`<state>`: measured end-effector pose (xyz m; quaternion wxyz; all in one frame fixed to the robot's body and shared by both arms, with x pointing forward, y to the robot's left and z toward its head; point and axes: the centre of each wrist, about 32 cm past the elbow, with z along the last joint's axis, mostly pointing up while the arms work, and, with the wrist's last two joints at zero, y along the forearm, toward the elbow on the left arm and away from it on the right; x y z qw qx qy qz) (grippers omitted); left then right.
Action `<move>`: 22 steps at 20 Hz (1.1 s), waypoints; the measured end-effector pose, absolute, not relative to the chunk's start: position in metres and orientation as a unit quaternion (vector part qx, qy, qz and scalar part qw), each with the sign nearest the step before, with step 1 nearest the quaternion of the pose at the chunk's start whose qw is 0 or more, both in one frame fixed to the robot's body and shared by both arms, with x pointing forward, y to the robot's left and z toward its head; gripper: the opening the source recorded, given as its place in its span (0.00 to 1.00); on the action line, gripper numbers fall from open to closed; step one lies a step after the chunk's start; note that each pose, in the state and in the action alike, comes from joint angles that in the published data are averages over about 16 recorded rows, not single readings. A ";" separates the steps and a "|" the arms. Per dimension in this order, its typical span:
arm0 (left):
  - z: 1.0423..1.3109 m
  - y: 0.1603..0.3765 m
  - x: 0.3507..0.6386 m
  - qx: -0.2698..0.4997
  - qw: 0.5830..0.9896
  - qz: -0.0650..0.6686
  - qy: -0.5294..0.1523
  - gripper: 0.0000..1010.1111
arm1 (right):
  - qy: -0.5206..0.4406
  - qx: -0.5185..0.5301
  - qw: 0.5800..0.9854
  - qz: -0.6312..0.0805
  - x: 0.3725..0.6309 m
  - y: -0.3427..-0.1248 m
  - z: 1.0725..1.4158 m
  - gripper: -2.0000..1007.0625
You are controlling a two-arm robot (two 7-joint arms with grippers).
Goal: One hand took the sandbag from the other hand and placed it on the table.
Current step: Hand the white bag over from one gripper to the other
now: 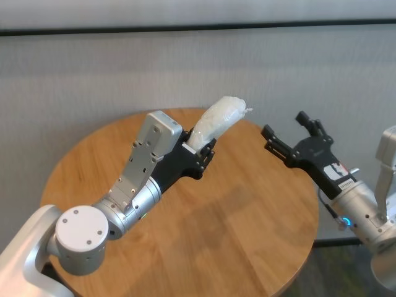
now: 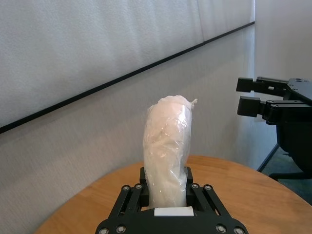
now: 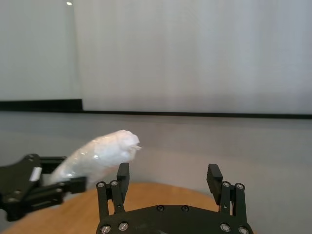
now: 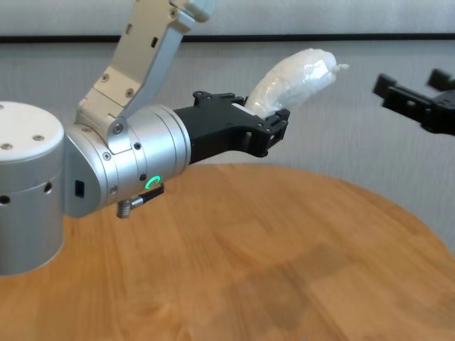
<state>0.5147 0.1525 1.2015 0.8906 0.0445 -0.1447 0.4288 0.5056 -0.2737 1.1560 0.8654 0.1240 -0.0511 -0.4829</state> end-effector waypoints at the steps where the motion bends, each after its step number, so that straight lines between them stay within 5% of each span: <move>1: 1.202 0.153 0.515 0.045 0.891 0.429 -0.145 0.41 | -0.040 0.133 0.867 -0.478 0.507 -0.271 1.156 0.99; 22: 1.201 0.152 0.515 0.045 0.891 0.429 -0.145 0.41 | 0.168 0.250 0.866 -0.399 0.525 -0.234 1.155 0.99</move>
